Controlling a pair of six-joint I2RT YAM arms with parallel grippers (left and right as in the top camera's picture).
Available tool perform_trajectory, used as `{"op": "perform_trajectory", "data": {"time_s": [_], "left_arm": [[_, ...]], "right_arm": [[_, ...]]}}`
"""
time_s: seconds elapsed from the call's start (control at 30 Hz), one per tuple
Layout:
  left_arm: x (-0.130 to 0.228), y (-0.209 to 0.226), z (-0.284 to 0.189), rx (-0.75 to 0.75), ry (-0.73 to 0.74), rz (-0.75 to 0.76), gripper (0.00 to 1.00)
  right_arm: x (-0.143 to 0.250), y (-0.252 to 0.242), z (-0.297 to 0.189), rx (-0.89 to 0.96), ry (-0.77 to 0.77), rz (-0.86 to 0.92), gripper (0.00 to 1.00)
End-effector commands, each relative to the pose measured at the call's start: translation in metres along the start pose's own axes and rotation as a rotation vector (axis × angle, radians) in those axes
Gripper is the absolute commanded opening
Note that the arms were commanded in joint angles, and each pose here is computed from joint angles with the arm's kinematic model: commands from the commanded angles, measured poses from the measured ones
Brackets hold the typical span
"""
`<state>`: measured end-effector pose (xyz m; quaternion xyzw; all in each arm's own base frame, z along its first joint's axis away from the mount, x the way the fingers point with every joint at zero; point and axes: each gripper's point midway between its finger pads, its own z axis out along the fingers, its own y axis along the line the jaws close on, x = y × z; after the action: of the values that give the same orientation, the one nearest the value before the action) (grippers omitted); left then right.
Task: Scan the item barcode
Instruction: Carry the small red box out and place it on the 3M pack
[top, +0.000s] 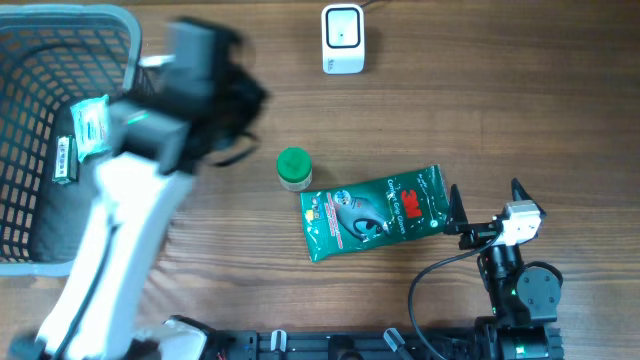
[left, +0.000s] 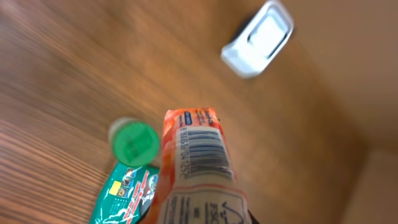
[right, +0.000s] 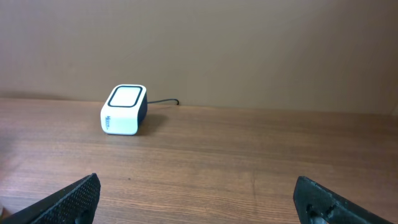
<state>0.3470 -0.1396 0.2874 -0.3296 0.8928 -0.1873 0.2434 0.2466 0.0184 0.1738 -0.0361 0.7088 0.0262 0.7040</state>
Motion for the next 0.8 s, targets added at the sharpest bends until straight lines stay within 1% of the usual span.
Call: {"op": "perform_trajectory", "data": {"time_s": [0.0, 0.1, 0.13, 0.2, 0.27, 0.3, 0.37, 0.4, 0.47, 0.57, 0.6, 0.7, 0.77], "left_arm": [[0.066, -0.023, 0.085, -0.105, 0.082, 0.168, 0.10], [0.117, -0.025, 0.151, -0.169, 0.162, 0.246, 0.10], [0.152, -0.020, 0.187, -0.199, 0.238, 0.280, 0.10], [0.179, -0.011, 0.214, -0.227, 0.305, 0.299, 0.11], [0.196, -0.002, 0.230, -0.250, 0.344, 0.312, 0.12], [0.199, -0.001, 0.231, -0.253, 0.350, 0.315, 0.15], [0.199, -0.004, 0.228, -0.244, 0.352, 0.315, 0.32], [0.199, -0.006, 0.226, -0.237, 0.357, 0.312, 0.44], [0.197, -0.012, 0.219, -0.212, 0.360, 0.316, 0.60], [0.174, -0.041, 0.186, -0.115, 0.326, 0.360, 0.93], [0.156, -0.056, 0.165, -0.061, 0.298, 0.374, 0.99], [0.110, -0.080, 0.107, 0.067, 0.213, 0.332, 1.00], [0.100, -0.085, 0.088, 0.107, 0.189, 0.325, 1.00]], "right_arm": [[-0.001, 0.001, 0.000, -0.008, -0.006, -0.013, 1.00], [-0.001, 0.001, 0.000, -0.008, -0.006, -0.012, 1.00], [-0.001, 0.001, 0.000, -0.008, -0.006, -0.012, 1.00], [-0.001, 0.001, 0.000, -0.008, -0.006, -0.012, 1.00], [-0.001, 0.001, 0.000, -0.008, -0.006, -0.012, 1.00], [-0.001, 0.002, 0.000, -0.009, -0.006, -0.012, 1.00], [-0.001, 0.002, 0.000, -0.009, -0.006, -0.012, 1.00], [-0.001, 0.001, 0.000, -0.008, -0.006, -0.013, 1.00], [-0.001, 0.001, 0.000, -0.008, -0.006, -0.013, 1.00], [-0.001, 0.002, 0.000, -0.009, -0.006, -0.013, 1.00], [-0.001, 0.002, 0.000, -0.009, -0.006, -0.012, 1.00], [-0.001, 0.001, 0.000, -0.008, -0.006, -0.013, 1.00], [-0.001, 0.002, 0.000, -0.009, -0.006, -0.013, 1.00]]}}
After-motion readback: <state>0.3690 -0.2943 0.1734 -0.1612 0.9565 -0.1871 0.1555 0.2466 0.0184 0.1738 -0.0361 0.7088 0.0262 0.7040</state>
